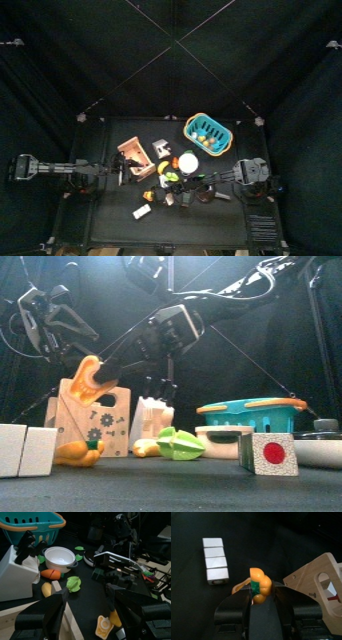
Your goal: Drop squash half near other squash half
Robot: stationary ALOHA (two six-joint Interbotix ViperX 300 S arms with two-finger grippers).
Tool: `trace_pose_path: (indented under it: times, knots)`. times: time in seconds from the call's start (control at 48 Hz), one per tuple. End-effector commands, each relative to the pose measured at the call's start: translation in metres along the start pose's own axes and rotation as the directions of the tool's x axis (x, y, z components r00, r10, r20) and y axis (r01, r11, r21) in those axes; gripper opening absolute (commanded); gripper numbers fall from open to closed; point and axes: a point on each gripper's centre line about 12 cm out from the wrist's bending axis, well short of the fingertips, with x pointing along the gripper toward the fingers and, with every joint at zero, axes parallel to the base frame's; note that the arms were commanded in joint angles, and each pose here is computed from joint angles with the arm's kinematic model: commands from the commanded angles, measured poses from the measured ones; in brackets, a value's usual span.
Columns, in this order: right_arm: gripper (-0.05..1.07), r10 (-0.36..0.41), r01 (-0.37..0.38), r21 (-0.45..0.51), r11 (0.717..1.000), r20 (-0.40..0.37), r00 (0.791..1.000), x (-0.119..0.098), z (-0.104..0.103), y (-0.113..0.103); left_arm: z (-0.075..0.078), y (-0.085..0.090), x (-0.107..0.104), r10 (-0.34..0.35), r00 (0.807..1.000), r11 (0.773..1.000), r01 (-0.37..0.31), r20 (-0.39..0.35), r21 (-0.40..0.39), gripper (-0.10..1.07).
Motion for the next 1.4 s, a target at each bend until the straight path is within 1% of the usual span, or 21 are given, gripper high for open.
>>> trace_pose_path:
  times: [0.0, 0.104, 0.229, 0.292, 0.354, 0.521, 0.688, 0.833, 1.021, 1.25, 1.375]
  knots:
    - [0.63, -0.03, 0.031, -0.015, 0.999, 0.032, 0.999, -0.004, 0.022, -0.009, 0.003, -0.001, 0.001, -0.005, 1.0, 1.0, 0.005, 0.011, 0.003, 0.96]
    - [0.63, -0.031, 0.032, -0.037, 0.999, 0.019, 0.999, -0.001, 0.022, -0.006, 0.001, -0.001, 0.0, -0.003, 1.0, 1.0, 0.003, 0.006, 0.001, 0.96]
    - [0.63, -0.015, 0.016, -0.082, 0.997, 0.009, 1.0, 0.002, 0.023, 0.006, 0.001, -0.001, 0.0, -0.003, 1.0, 1.0, 0.003, 0.004, 0.001, 0.96]
    - [0.63, -0.019, 0.019, -0.095, 0.995, -0.005, 1.0, 0.003, 0.022, 0.008, 0.001, -0.001, 0.0, -0.004, 1.0, 1.0, 0.004, 0.005, 0.002, 0.96]
    - [0.63, -0.03, 0.027, -0.103, 0.994, -0.032, 0.999, 0.005, 0.018, 0.007, 0.001, -0.001, 0.0, -0.003, 1.0, 1.0, 0.003, 0.004, 0.001, 0.96]
    - [0.64, -0.038, 0.031, -0.13, 0.991, -0.045, 0.998, 0.011, 0.017, 0.007, 0.0, 0.0, 0.0, -0.002, 1.0, 1.0, 0.002, 0.001, -0.001, 0.96]
    - [0.64, -0.062, 0.051, -0.144, 0.988, -0.071, 0.996, 0.008, 0.017, 0.002, -0.002, 0.0, -0.001, -0.002, 1.0, 1.0, 0.002, -0.002, -0.002, 0.96]
    - [0.64, -0.07, 0.058, -0.162, 0.985, -0.07, 0.995, 0.007, 0.019, 0.0, -0.002, 0.0, -0.001, -0.002, 1.0, 1.0, 0.002, -0.002, -0.002, 0.96]
    - [0.64, -0.065, 0.052, -0.157, 0.986, -0.084, 0.994, 0.009, 0.014, 0.003, -0.004, 0.001, -0.001, 0.003, 1.0, 1.0, -0.003, -0.007, -0.003, 0.96]
    - [0.71, -0.062, 0.046, -0.172, 0.984, -0.089, 0.994, 0.009, 0.013, 0.006, -0.004, 0.001, -0.001, 0.003, 1.0, 1.0, -0.003, -0.007, -0.004, 0.96]
    - [0.73, -0.061, 0.045, -0.177, 0.983, -0.088, 0.994, 0.006, 0.014, 0.008, -0.006, 0.002, -0.001, 0.011, 1.0, 1.0, -0.011, -0.023, -0.005, 0.96]
